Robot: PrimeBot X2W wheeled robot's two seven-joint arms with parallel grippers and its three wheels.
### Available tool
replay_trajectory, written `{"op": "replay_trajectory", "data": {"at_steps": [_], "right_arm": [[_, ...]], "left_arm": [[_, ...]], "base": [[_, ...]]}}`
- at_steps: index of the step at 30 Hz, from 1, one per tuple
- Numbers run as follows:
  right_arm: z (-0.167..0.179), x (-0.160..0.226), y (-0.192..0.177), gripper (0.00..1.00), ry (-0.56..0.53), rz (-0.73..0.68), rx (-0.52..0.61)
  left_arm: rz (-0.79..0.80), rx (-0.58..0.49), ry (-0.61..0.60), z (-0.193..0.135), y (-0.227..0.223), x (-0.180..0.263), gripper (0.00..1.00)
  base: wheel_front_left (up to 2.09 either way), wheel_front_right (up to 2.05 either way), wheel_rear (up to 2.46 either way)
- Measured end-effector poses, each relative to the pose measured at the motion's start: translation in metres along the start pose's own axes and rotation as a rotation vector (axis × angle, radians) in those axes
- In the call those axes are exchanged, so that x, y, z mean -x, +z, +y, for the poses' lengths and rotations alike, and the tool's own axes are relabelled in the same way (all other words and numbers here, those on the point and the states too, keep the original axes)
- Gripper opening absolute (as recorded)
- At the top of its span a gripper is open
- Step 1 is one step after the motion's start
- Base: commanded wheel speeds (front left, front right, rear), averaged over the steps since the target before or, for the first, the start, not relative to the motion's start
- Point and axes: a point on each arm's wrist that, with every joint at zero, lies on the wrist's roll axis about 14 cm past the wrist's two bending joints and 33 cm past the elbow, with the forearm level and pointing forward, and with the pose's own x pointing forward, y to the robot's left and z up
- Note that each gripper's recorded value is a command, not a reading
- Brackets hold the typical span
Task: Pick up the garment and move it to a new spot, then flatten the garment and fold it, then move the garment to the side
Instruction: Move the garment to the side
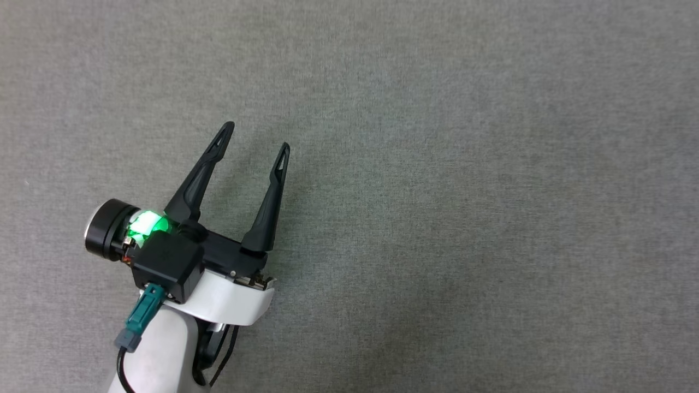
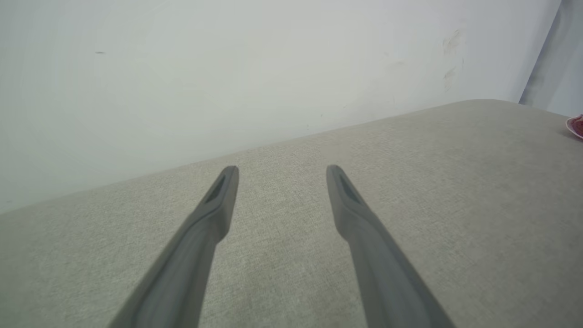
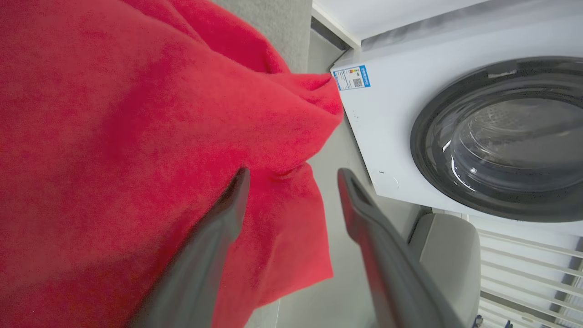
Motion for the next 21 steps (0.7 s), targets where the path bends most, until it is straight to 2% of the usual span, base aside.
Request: {"op": "replay_trajectory", "data": {"at_steps": [6,13,21], "right_arm": [[-0.010,0.038,0.056,1.00,-0.018,-0.220,-0.098],[0.003,0.109,0.140,1.00,0.047,-0.601,-0.260],[0.031,0.207,0.185,1.00,0.169,-0.934,-0.478]], "left_arm": [[-0.032,-0.008,0.034,0.002,0.026,0.015,1.00],[-0.050,-0.012,0.094,0.007,0.047,0.041,1.00],[-0.078,0.014,0.172,0.013,0.066,0.073,1.00]], "base": [[0.00,0.00,0.00],[0.00,0.00,0.00],[0.00,0.00,0.00]]}}
